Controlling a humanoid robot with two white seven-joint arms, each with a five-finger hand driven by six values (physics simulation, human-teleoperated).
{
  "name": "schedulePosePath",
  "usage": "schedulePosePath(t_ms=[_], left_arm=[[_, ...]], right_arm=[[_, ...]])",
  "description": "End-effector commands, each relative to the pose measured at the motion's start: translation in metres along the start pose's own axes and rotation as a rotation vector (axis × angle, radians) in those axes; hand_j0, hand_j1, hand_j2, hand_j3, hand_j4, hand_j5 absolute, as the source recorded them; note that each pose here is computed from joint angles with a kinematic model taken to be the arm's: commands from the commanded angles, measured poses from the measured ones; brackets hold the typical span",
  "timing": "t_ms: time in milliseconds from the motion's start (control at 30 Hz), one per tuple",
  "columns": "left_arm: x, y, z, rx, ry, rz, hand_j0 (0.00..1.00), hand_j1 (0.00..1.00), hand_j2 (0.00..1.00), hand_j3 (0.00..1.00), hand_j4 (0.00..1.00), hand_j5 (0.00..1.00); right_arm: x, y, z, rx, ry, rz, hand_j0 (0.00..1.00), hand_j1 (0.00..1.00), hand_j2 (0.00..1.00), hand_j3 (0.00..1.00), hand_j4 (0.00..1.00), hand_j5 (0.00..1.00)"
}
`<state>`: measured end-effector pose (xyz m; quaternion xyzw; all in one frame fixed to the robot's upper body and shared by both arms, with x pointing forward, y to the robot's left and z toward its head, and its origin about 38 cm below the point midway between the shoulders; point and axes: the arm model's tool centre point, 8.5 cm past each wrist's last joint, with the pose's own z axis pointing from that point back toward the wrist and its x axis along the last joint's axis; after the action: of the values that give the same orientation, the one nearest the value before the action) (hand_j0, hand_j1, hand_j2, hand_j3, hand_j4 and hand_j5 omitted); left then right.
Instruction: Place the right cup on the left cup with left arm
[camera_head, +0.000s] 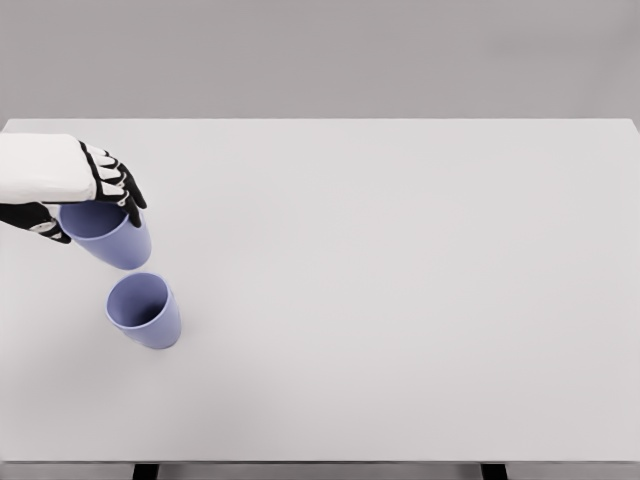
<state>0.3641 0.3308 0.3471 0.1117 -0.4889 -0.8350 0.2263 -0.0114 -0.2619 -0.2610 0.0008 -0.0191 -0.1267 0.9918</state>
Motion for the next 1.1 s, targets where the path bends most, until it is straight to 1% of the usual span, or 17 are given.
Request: schedulePosePath(t_ms=[0, 167, 333, 500, 667, 733, 1067], left_arm=[[0.001, 0.001, 0.002, 0.016, -0.007, 0.022, 0.64, 0.64, 0.64, 0.64, 0.64, 0.64], [0.001, 0.000, 0.008, 0.028, -0.007, 0.054, 0.64, 0.64, 0.64, 0.64, 0.64, 0.64], [-0.001, -0.005, 0.017, 0.015, 0.016, 0.064, 0.64, 0.64, 0.64, 0.64, 0.64, 0.64], [-0.002, -0.014, 0.023, -0.004, 0.034, 0.084, 0.64, 0.64, 0.64, 0.64, 0.64, 0.64], [-0.003, -0.015, 0.033, -0.010, 0.059, 0.089, 0.64, 0.64, 0.64, 0.64, 0.64, 0.64], [-0.003, -0.015, 0.033, -0.007, 0.057, 0.093, 0.61, 0.61, 0.61, 0.61, 0.61, 0.61], [-0.001, -0.018, 0.025, -0.012, 0.034, 0.099, 0.61, 0.61, 0.61, 0.61, 0.61, 0.61]], right_arm=[[0.000, 0.000, 0.000, 0.000, 0.000, 0.000, 1.00, 1.00, 1.00, 1.00, 1.00, 1.00], [0.000, 0.000, 0.000, 0.000, 0.000, 0.000, 1.00, 1.00, 1.00, 1.00, 1.00, 1.00], [0.000, 0.000, 0.000, 0.000, 0.000, 0.001, 1.00, 1.00, 1.00, 1.00, 1.00, 1.00], [0.000, 0.000, 0.000, 0.000, -0.001, -0.001, 1.00, 1.00, 1.00, 1.00, 1.00, 1.00], [0.000, 0.000, 0.000, 0.000, -0.001, 0.001, 1.00, 1.00, 1.00, 1.00, 1.00, 1.00], [0.000, 0.000, 0.000, 0.000, 0.000, 0.000, 1.00, 1.00, 1.00, 1.00, 1.00, 1.00], [0.000, 0.000, 0.000, 0.000, 0.000, -0.001, 1.00, 1.00, 1.00, 1.00, 1.00, 1.00]])
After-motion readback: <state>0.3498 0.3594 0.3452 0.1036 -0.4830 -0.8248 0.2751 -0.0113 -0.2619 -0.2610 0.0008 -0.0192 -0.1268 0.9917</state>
